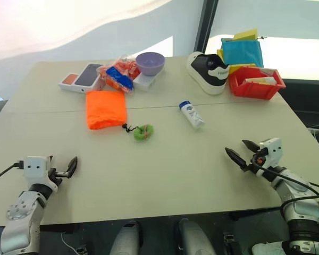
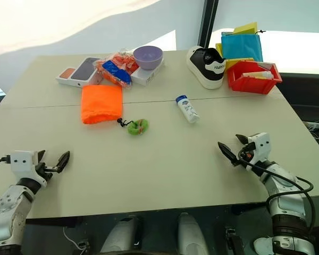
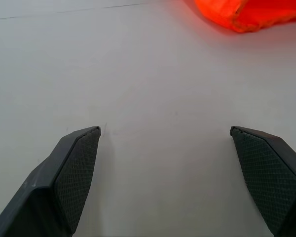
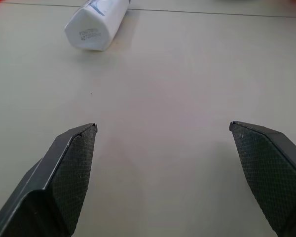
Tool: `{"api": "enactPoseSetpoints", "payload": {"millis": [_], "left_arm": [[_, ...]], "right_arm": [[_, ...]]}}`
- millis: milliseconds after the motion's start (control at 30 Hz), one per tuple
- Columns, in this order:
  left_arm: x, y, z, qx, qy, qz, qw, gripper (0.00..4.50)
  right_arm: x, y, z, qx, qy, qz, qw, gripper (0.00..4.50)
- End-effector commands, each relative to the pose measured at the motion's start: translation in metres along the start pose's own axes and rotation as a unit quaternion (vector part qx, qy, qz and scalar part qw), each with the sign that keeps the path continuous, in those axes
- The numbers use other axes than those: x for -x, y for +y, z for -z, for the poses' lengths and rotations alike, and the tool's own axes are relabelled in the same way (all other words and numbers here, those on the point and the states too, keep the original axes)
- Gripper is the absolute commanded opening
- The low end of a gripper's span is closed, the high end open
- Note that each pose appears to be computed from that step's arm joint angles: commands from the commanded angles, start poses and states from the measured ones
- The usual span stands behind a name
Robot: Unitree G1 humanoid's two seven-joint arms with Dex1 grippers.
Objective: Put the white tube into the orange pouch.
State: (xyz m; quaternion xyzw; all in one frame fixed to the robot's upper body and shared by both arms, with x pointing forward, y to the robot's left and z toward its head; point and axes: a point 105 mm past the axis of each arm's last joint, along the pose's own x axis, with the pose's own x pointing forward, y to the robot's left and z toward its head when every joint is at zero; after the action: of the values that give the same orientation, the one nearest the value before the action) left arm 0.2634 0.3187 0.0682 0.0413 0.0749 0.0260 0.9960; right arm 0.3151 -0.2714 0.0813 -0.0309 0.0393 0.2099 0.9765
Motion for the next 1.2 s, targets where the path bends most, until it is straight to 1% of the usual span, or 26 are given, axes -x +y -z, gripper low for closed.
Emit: {"api": "enactPoseSetpoints", "payload": {"millis": [33,367,533,600,700,833,967,1067,1200], "left_arm": [[0.008,0.013,0.008,0.0,0.016,-0.023,1.0,4.5],[0.009,0.013,-0.002,0.019,-0.002,-0.027,0.999,4.5],[-0.001,-0.006,-0.022,0.023,-0.037,0.001,0.999,4.5],[-0.005,-0.016,-0.028,0.008,-0.042,0.016,0.999,4.5],[-0.017,-0.031,-0.038,-0.044,-0.05,0.034,0.997,4.5],[-0.036,-0.042,-0.048,-0.129,-0.057,0.046,0.989,4.5],[-0.058,-0.046,-0.056,-0.172,-0.068,0.028,0.982,4.5],[-0.076,-0.054,-0.064,-0.217,-0.083,0.028,0.972,4.5],[-0.097,-0.066,-0.075,-0.27,-0.102,0.029,0.957,4.5]], "right_arm": [[-0.002,0.001,-0.016,0.017,-0.02,-0.008,1.0,4.46],[-0.009,0.006,-0.018,0.016,-0.022,-0.014,1.0,4.46],[-0.023,0.022,-0.023,0.002,-0.041,-0.033,0.999,4.46],[-0.029,0.03,-0.027,0.003,-0.047,-0.045,0.998,4.46],[-0.036,0.049,-0.037,0.006,-0.059,-0.076,0.995,4.46],[-0.04,0.083,-0.049,0.009,-0.071,-0.133,0.988,4.46],[-0.042,0.122,-0.055,0.008,-0.075,-0.195,0.978,4.46],[-0.042,0.155,-0.058,0.015,-0.078,-0.244,0.966,4.46],[-0.044,0.178,-0.062,0.014,-0.087,-0.271,0.959,4.46]]}}
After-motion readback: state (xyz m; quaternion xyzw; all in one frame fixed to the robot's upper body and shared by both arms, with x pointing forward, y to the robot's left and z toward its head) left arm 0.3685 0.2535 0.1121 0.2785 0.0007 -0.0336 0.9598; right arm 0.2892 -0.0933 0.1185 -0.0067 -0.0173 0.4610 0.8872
